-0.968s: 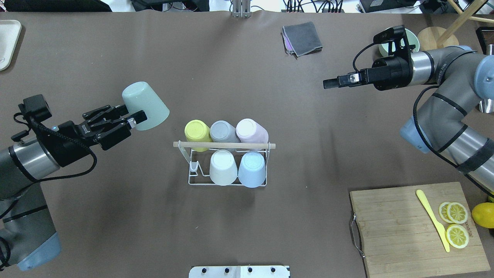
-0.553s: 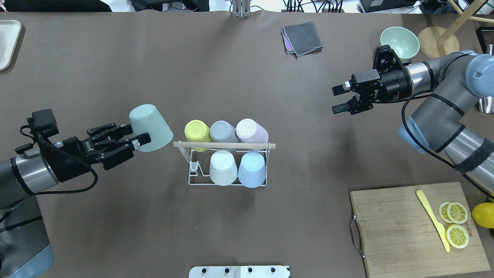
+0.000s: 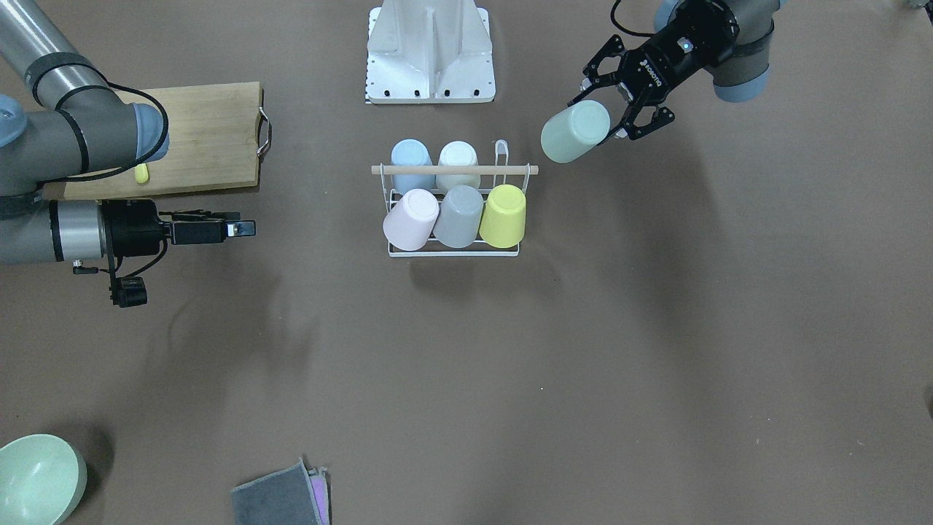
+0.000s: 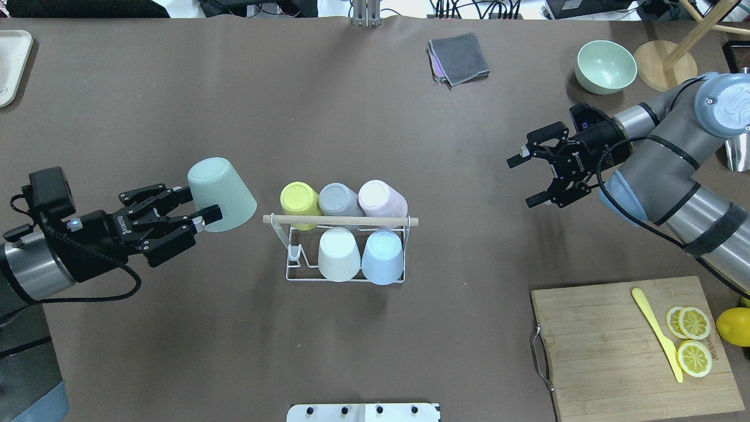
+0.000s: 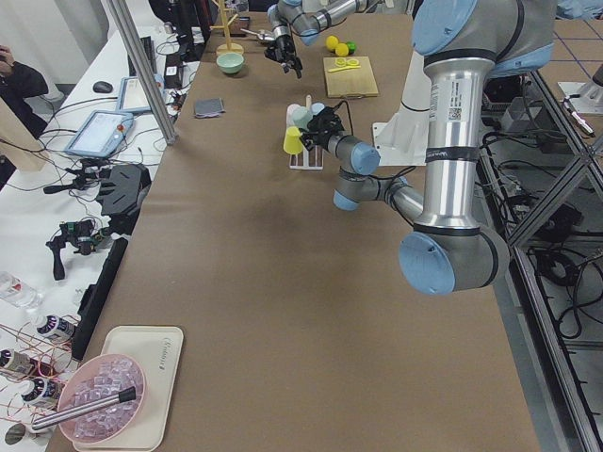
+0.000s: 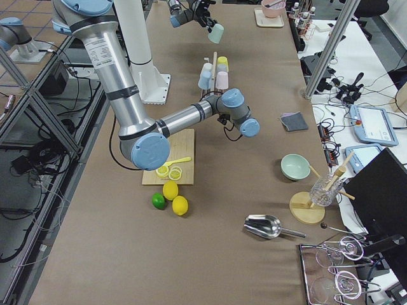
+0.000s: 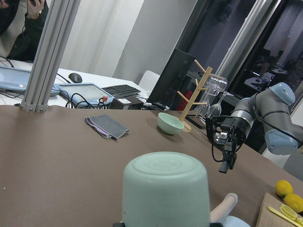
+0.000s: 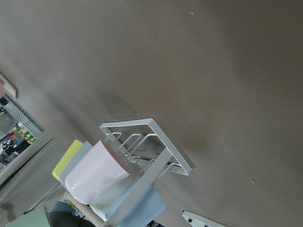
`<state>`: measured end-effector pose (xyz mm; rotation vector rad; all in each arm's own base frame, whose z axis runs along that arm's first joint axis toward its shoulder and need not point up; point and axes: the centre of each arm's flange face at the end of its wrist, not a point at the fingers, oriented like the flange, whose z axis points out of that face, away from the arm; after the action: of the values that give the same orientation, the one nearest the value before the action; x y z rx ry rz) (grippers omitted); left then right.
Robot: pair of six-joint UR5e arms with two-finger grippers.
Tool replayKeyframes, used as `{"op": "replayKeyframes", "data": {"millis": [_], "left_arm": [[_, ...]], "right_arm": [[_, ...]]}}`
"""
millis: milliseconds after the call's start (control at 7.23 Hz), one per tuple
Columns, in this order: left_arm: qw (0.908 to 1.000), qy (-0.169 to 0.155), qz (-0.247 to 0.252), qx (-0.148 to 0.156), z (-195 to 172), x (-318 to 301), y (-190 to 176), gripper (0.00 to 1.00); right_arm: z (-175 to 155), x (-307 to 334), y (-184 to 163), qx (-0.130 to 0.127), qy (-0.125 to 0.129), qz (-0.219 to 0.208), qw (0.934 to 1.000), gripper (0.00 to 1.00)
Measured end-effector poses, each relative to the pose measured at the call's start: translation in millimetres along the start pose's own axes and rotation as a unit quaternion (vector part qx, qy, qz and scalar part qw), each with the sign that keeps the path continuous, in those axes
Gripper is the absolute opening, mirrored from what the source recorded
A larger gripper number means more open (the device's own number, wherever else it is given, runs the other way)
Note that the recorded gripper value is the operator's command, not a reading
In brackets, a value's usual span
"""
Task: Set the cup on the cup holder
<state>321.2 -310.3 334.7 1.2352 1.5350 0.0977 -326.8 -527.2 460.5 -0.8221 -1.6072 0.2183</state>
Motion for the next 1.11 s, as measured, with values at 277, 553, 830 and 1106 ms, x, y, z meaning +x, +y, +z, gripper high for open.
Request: {"op": "replayKeyframes", "data": {"millis": [277, 553, 830, 1106], "left_arm": [[0.9997, 0.010, 0.003, -0.022, 6, 25, 16, 0.00], [0.9991, 0.006, 0.002, -0.043, 20, 48, 42, 0.00], [0.9982, -0.009, 0.005, -0.060, 37, 58, 50, 0.00], [0.9972, -0.023, 0.009, -0.070, 46, 58, 49, 0.00]], "right_arm": [[-3, 5, -1, -0.016, 0.082, 0.066, 0.9943, 0.99], [-12, 12, -1, -0.036, 0.189, 0.066, 0.9790, 0.99], [-34, 12, -1, -0.050, 0.298, 0.001, 0.9531, 0.99], [-76, -2, 0, -0.029, 0.387, -0.094, 0.9167, 0.99]]}}
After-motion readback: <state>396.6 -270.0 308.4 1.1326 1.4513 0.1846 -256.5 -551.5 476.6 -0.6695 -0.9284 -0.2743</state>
